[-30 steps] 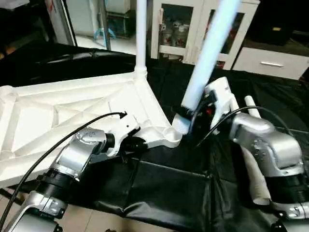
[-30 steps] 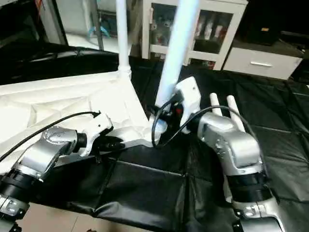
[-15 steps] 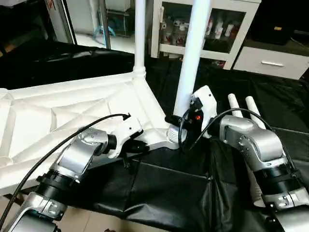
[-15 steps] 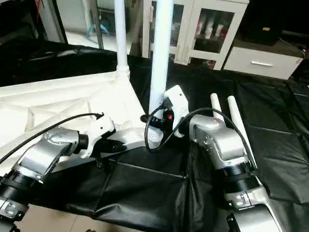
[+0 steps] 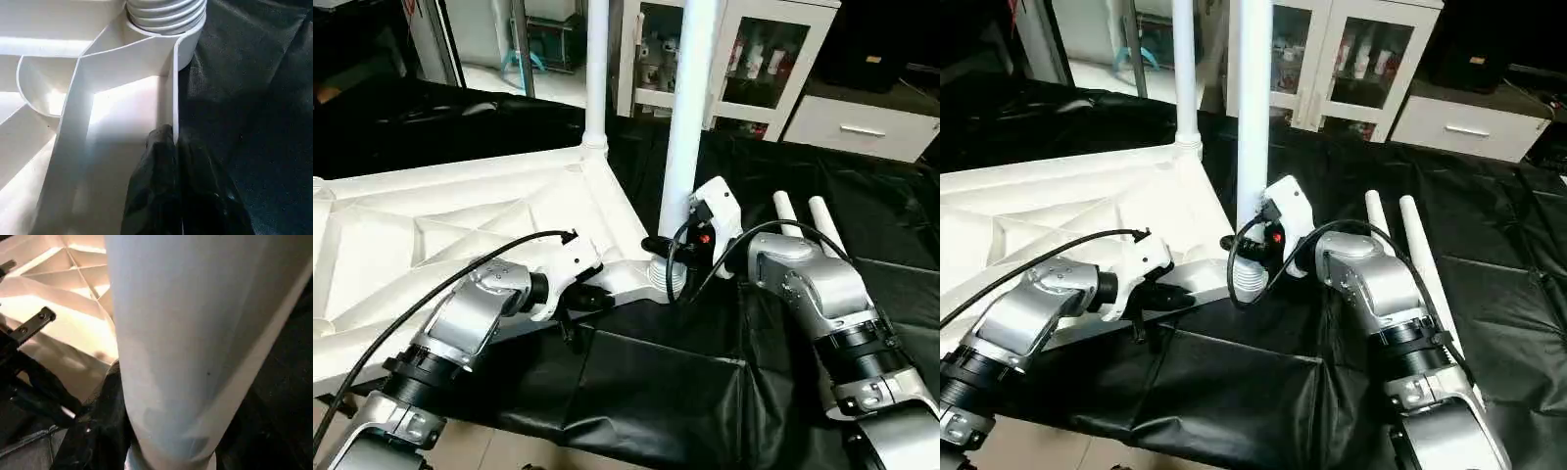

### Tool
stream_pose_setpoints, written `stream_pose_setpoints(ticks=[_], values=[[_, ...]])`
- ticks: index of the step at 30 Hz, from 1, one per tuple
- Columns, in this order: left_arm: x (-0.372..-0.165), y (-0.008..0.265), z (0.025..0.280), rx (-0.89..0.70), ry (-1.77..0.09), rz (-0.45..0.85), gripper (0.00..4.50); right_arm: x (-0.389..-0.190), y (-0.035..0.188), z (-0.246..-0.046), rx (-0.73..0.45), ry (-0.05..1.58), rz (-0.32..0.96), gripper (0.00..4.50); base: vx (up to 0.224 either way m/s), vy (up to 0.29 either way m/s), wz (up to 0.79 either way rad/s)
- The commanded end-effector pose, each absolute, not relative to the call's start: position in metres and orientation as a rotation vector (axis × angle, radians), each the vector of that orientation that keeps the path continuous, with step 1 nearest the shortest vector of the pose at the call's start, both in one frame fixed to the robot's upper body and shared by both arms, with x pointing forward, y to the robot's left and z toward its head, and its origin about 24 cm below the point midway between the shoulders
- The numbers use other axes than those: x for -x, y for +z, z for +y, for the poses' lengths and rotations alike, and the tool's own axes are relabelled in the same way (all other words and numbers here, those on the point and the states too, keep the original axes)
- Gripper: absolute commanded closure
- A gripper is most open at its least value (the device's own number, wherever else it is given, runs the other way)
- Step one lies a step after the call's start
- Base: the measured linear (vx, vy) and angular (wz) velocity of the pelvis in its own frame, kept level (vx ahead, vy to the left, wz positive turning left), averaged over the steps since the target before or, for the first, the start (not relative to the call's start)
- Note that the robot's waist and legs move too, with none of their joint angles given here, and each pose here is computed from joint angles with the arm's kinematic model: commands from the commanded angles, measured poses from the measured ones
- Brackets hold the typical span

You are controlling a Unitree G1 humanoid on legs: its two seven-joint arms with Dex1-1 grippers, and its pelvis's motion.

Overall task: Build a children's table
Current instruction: Insert table leg to table base

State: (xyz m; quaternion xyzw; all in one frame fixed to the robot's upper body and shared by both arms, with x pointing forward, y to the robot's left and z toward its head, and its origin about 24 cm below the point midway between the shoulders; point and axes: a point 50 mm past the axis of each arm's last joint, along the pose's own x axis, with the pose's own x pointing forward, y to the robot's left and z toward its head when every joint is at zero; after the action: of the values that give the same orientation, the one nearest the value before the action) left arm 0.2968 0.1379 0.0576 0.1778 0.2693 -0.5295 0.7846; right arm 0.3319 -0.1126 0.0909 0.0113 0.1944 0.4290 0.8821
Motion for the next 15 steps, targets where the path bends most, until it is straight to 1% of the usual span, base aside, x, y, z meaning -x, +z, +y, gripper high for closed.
stream_pose_setpoints(ticks=[1,5,6,9,15], values=[[-0.283,0.036,0.136,-0.345,-1.186,0.692,4.50,-0.336,0.094,-0.116,-0.054,0.888,0.385,2.63,0.000,0.000,0.00],[-0.283,0.036,0.137,-0.344,-1.183,0.692,4.50,-0.335,0.091,-0.119,-0.124,0.878,0.373,2.63,0.000,0.000,0.00],[-0.283,0.036,0.137,-0.343,-1.180,0.692,4.50,-0.334,0.088,-0.123,-0.169,0.859,0.375,2.63,0.000,0.000,0.00],[-0.283,0.036,0.138,-0.342,-1.179,0.692,4.50,-0.332,0.083,-0.126,-0.191,0.847,0.377,2.63,0.000,0.000,0.00],[-0.283,0.036,0.138,-0.334,-1.172,0.688,4.50,-0.319,0.065,-0.130,-0.222,0.817,0.382,2.63,0.000,0.000,0.00]])
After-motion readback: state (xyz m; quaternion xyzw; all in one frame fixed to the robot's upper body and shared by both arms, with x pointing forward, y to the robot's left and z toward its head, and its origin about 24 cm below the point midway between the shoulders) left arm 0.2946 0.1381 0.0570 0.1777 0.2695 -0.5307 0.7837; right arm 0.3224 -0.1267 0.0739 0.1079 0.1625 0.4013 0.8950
